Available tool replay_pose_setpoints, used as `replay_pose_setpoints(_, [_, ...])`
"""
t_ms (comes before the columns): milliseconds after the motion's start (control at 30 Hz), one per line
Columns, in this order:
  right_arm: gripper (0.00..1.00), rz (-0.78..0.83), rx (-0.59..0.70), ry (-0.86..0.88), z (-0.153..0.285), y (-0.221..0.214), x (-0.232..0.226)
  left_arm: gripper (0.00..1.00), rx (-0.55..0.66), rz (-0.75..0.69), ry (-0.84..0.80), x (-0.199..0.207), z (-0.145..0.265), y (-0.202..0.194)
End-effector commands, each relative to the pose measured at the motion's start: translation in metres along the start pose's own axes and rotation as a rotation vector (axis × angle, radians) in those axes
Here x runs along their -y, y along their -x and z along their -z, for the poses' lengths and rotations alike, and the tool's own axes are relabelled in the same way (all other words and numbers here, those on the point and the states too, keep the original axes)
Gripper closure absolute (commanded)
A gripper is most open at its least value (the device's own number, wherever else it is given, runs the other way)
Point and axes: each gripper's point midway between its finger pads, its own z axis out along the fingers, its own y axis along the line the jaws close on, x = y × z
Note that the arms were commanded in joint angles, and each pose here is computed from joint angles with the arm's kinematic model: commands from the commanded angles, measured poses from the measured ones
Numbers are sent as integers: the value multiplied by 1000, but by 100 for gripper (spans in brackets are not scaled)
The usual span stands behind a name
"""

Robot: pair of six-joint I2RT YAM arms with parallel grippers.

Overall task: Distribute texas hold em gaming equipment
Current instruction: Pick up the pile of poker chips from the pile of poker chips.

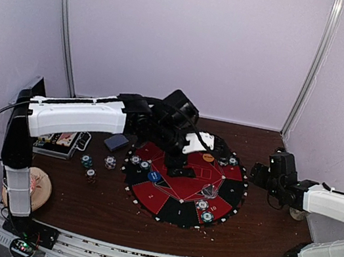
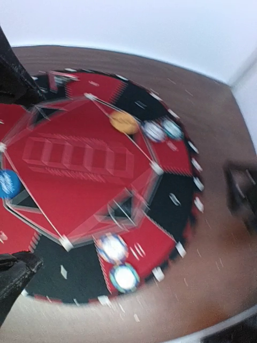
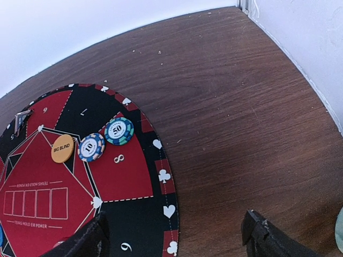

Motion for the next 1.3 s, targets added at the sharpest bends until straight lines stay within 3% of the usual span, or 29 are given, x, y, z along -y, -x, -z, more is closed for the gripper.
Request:
replay_pose_setpoints(0, [14,19,-10,43,0,-3,-11,2,-89,171,134,-67,28,-75])
replay_pose_setpoints(167, [14,45,-19,62,1,-7,-21,2,-140,304,219,-97,79,-156])
replay_pose_setpoints(300, [14,71,-32,65,-1,-12,-27,2,-163,394,248,-94,116,-221])
replay_pose_setpoints(600, [13,98,-46,70,-3,-18,-35,2,-190,504,210,-45,155,-318])
replay_pose_setpoints(900, [13,103,-49,81,-3,-20,-38,5,-177,518,65,-4,142,-334])
replay_pose_setpoints(1267, [13,109,-49,75,-3,-21,-37,11,-152,533,-70,16,121,-339])
